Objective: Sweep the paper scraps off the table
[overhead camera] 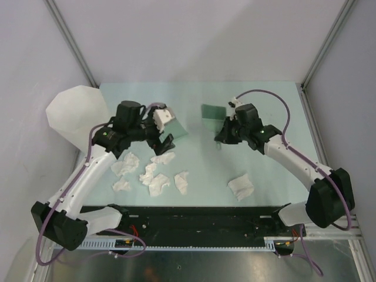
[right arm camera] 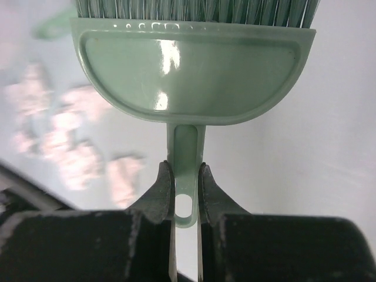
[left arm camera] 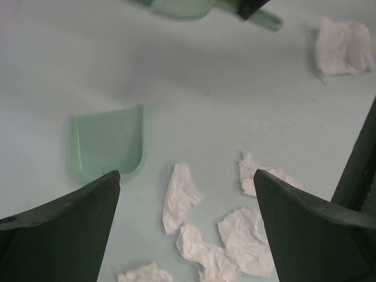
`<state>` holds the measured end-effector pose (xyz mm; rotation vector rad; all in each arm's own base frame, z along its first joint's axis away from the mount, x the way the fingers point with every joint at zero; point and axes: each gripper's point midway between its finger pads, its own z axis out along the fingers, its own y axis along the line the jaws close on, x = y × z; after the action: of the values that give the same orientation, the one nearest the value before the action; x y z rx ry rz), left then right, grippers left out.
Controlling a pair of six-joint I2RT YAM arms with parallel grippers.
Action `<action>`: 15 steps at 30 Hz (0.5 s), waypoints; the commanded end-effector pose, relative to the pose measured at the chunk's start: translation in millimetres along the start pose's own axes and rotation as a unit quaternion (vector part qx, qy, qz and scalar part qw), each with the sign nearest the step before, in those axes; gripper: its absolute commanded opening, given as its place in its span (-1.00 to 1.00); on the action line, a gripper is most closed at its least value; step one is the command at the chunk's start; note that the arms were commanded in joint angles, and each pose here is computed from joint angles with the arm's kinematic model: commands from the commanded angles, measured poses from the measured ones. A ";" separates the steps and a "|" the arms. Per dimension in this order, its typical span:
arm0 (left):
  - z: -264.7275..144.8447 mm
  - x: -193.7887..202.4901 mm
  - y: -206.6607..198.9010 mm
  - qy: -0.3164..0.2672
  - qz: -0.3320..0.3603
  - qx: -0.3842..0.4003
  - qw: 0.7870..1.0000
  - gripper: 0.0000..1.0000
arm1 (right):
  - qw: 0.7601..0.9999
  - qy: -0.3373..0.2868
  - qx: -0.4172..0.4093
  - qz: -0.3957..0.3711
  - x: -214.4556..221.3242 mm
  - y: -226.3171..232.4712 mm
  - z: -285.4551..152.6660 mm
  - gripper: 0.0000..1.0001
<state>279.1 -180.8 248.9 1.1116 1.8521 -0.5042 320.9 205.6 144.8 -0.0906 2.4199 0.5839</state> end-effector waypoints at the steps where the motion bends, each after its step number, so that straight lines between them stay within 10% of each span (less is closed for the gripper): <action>1: -3.3 -35.2 -20.8 -0.036 0.162 0.034 0.986 0.99 | 0.988 -0.013 -0.155 0.021 -12.5 94.2 -26.9 -1.00; 6: -41.9 -64.1 19.9 0.003 0.420 -0.070 0.905 1.00 | 0.976 -0.004 -0.212 0.047 -6.6 145.5 -39.3 -1.00; 11: -80.8 -74.2 -16.6 -0.043 0.702 -0.073 0.707 0.99 | 0.966 0.005 -0.256 0.039 10.7 187.1 -51.6 -1.00; 15: -81.3 -56.3 -52.6 -0.085 0.790 -0.052 0.604 0.99 | 0.960 0.009 -0.278 0.027 22.6 208.8 -59.9 -1.00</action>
<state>237.6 -159.0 345.0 1.7936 0.7388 0.3680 230.9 344.6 212.6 -0.2534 2.3333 1.1595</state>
